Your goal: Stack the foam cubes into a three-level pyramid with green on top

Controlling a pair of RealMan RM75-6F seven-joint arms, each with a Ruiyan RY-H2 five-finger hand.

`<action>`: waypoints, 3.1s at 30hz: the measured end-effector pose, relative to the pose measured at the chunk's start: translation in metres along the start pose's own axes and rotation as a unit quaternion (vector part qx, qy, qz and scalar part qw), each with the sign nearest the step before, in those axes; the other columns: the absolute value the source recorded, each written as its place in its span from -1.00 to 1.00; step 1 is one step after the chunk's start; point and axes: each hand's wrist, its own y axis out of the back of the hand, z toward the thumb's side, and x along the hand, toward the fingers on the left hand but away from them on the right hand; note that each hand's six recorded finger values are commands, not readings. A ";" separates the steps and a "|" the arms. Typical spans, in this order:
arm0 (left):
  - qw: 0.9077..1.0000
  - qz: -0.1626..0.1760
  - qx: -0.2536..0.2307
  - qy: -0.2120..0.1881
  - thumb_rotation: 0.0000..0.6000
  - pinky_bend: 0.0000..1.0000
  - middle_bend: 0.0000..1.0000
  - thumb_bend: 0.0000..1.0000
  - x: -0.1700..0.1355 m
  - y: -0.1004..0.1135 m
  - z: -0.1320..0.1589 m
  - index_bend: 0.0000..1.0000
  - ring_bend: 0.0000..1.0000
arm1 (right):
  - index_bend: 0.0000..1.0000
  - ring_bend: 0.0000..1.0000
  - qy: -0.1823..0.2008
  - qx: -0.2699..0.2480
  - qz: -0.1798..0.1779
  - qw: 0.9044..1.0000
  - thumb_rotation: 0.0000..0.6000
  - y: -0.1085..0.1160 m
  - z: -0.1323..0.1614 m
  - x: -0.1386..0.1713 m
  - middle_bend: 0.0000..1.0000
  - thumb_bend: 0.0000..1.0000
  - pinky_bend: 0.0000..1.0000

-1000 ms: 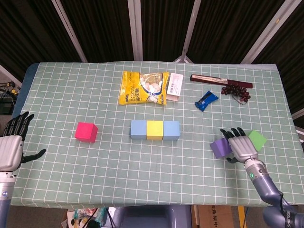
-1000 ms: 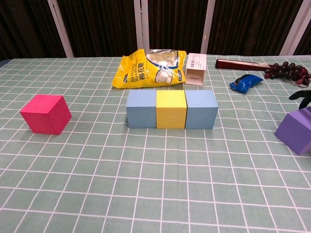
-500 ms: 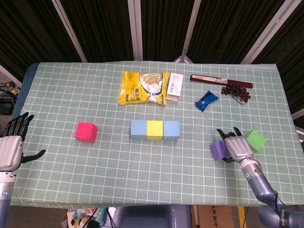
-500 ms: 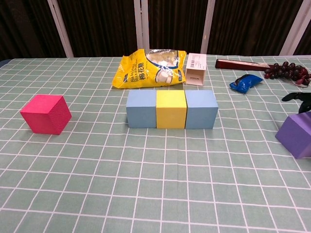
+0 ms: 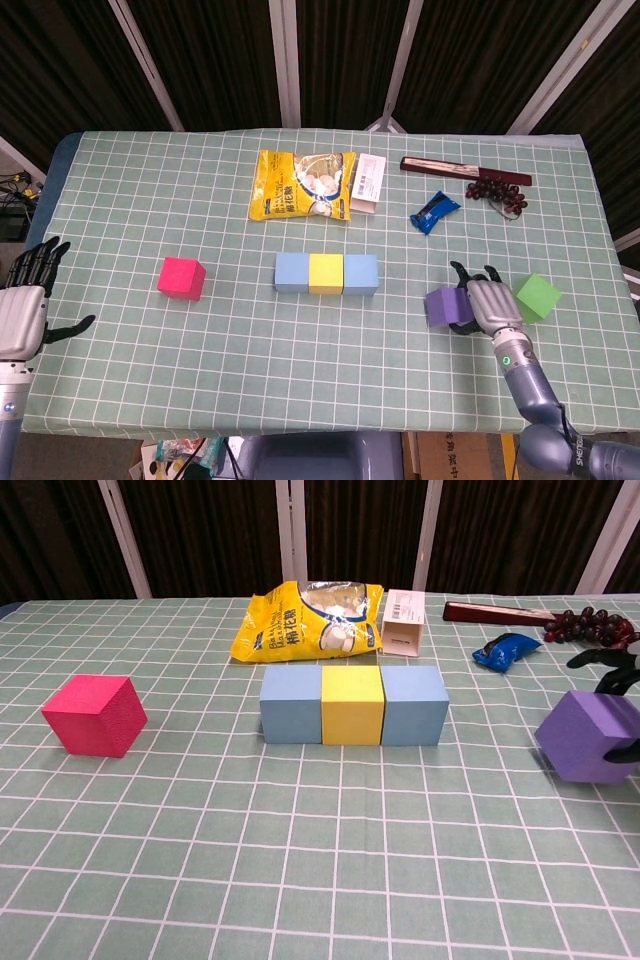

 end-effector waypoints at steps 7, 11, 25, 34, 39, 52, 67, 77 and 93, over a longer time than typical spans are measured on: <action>1.000 0.000 -0.001 0.000 1.00 -1.00 -1.00 -0.95 0.000 0.000 -0.001 -1.00 -1.00 | -0.94 -0.51 -0.019 0.002 0.000 1.000 1.00 0.006 0.017 -0.007 -0.14 -0.56 -1.00; 1.000 0.000 -0.001 0.001 1.00 -1.00 -1.00 -0.95 -0.001 0.001 -0.002 -1.00 -1.00 | -0.94 -0.51 -0.026 0.009 -0.004 1.000 1.00 0.011 0.027 -0.012 -0.14 -0.55 -1.00; 1.000 -0.006 0.004 0.002 1.00 -1.00 -1.00 -0.95 -0.001 -0.005 -0.006 -1.00 -1.00 | -0.94 -0.51 -0.069 0.020 -0.014 0.997 1.00 0.008 0.028 -0.028 -0.14 -0.55 -1.00; 1.000 -0.006 0.003 0.003 1.00 -1.00 -1.00 -0.95 -0.001 -0.005 -0.007 -1.00 -1.00 | -0.94 -0.50 -0.067 0.027 -0.021 0.997 1.00 0.012 0.037 -0.035 -0.12 -0.55 -1.00; 1.000 -0.008 0.002 0.005 1.00 -1.00 -1.00 -0.95 0.000 -0.006 -0.007 -1.00 -1.00 | -0.94 -0.50 -0.055 0.033 -0.032 0.997 1.00 0.025 0.052 -0.033 -0.11 -0.55 -1.00; 1.000 -0.010 -0.002 0.003 1.00 -1.00 -1.00 -0.95 0.001 -0.007 -0.009 -1.00 -1.00 | -0.94 -0.50 -0.018 0.054 -0.053 0.997 1.00 0.067 0.121 -0.004 -0.08 -0.56 -1.00; 1.000 -0.021 -0.019 0.000 1.00 -1.00 -1.00 -0.95 0.000 -0.010 -0.013 -1.00 -1.00 | -0.91 -0.47 -0.028 0.062 -0.053 0.996 1.00 0.058 0.182 -0.012 -0.03 -0.56 -1.00; 0.999 -0.027 -0.021 -0.004 1.00 -1.00 -1.00 -0.95 0.000 -0.011 -0.016 -1.00 -1.00 | -0.91 -0.47 -0.073 0.024 -0.035 0.996 1.00 0.056 0.211 -0.020 -0.03 -0.55 -1.00; 0.999 -0.029 -0.019 -0.001 1.00 -1.00 -1.00 -0.95 0.001 -0.013 -0.018 -1.00 -1.00 | -0.91 -0.47 -0.079 0.007 -0.024 0.997 1.00 0.055 0.223 -0.022 -0.02 -0.55 -1.00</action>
